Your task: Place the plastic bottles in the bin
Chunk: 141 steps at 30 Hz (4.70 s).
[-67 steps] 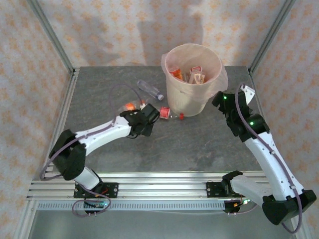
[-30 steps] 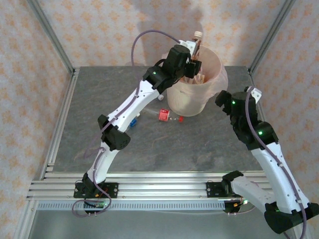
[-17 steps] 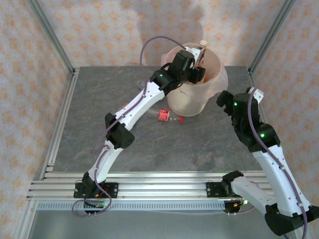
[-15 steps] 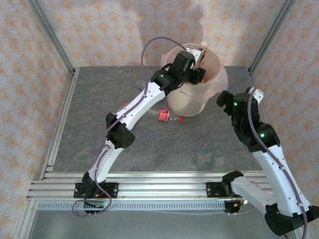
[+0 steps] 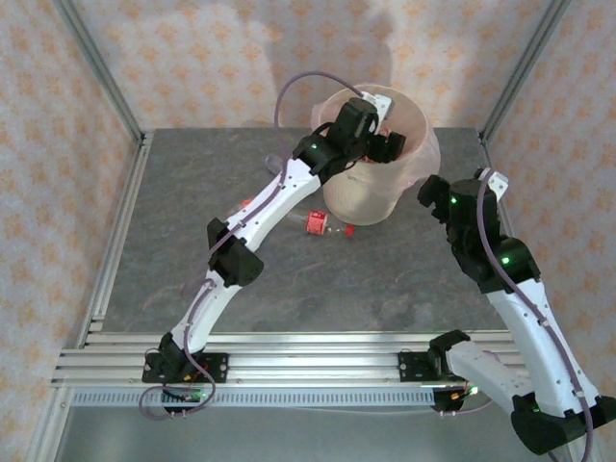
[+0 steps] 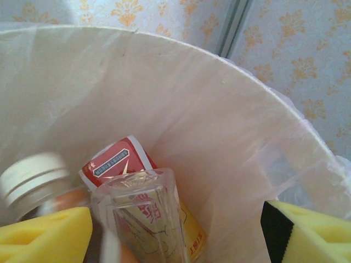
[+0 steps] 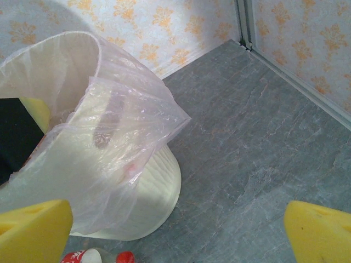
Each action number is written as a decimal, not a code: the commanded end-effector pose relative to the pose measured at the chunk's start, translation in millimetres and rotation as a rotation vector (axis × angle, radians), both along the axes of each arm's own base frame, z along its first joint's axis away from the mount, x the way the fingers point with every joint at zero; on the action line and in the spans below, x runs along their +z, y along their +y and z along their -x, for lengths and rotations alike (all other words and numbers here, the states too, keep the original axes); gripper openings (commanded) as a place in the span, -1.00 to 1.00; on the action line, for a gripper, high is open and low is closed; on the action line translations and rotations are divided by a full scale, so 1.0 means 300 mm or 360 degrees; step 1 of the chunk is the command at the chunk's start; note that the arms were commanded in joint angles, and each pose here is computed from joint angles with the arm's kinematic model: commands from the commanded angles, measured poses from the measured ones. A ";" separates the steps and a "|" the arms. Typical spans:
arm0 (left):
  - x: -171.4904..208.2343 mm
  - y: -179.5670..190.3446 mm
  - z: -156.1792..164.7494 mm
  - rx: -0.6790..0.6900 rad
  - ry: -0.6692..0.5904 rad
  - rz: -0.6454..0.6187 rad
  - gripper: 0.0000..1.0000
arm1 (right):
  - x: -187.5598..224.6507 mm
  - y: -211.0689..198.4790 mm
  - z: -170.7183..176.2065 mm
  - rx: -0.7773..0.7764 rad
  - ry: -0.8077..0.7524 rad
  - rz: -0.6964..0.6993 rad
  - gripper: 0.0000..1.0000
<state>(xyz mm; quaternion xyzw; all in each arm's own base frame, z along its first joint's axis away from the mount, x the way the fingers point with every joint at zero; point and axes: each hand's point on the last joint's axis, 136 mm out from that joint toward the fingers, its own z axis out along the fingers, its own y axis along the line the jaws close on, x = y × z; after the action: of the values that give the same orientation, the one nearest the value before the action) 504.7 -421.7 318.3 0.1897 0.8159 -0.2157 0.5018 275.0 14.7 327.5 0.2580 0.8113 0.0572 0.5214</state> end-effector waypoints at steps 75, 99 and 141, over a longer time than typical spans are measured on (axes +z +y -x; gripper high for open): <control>-0.097 1.386 0.550 0.1688 0.0167 -0.0171 1.00 | -0.096 0.460 -0.607 0.0754 0.0730 0.0432 -0.61; -0.448 1.280 0.560 0.1226 0.0653 -0.0227 1.00 | 0.197 0.720 -0.336 0.1056 0.0363 0.0521 0.23; -0.902 1.045 0.581 0.0680 0.1240 -0.0951 0.94 | 0.278 0.584 -0.228 0.0834 0.0118 0.0453 0.98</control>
<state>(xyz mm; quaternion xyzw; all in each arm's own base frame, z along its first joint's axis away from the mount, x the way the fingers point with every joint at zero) 329.7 -103.2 44.5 0.0509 0.9882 0.0795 0.1209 346.7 197.8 399.2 -0.0464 0.8781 0.0671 0.4714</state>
